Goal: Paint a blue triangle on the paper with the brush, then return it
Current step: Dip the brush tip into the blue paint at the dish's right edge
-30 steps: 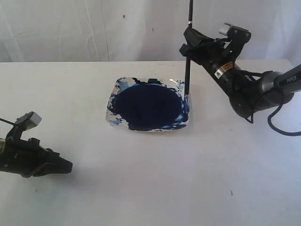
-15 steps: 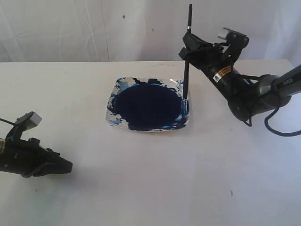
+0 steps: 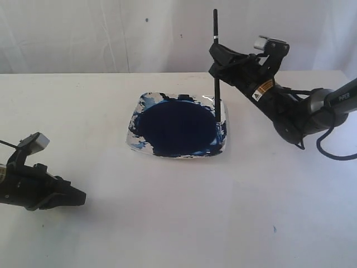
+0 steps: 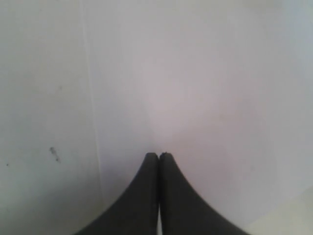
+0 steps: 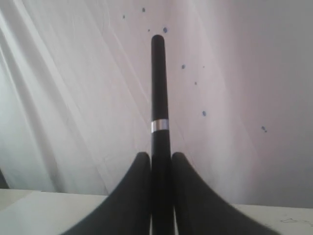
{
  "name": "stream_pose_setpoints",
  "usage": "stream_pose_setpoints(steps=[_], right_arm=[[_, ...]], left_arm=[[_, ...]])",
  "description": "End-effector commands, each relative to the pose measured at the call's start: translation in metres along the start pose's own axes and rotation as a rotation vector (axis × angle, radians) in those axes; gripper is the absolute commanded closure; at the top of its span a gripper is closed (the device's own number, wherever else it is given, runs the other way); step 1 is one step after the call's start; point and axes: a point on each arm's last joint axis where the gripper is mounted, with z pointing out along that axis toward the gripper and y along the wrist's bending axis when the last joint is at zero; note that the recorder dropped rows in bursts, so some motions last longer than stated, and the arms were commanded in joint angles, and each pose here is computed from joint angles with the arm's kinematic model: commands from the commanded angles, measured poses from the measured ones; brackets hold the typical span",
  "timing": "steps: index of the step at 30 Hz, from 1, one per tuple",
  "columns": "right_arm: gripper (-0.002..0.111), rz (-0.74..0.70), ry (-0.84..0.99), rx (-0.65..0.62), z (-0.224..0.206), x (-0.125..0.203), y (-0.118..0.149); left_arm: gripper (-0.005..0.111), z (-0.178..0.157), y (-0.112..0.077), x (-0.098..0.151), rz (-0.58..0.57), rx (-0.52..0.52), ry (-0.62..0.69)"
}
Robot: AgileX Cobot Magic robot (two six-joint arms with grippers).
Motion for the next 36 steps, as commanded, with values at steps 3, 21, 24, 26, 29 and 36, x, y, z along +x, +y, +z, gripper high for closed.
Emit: stream_pose_setpoints(steps=[3,21,24,26,29,36], right_arm=[[0.108,-0.046,0.045,-0.038,-0.007,-0.001,-0.006],[0.108,0.0,0.032,-0.041,-0.004,-0.005,-0.006],[0.108,0.017,0.022,-0.047,-0.001,-0.008,-0.006],[0.108,0.029,0.014,-0.054,0.002,-0.011,-0.006],[0.108,0.028,0.008,-0.057,0.003,-0.013,-0.006],[0.108,0.028,0.004,-0.055,0.004,-0.013,-0.006]], left_arm=[[0.107,0.0,-0.001,0.002,0.003,-0.003,0.004],[0.107,0.0,-0.001,0.002,0.003,-0.003,0.004],[0.107,0.0,-0.001,0.002,0.003,-0.003,0.004],[0.107,0.0,-0.001,0.002,0.003,-0.003,0.004],[0.107,0.0,-0.001,0.002,0.003,-0.003,0.004],[0.107,0.0,-0.001,0.002,0.003,-0.003,0.004]])
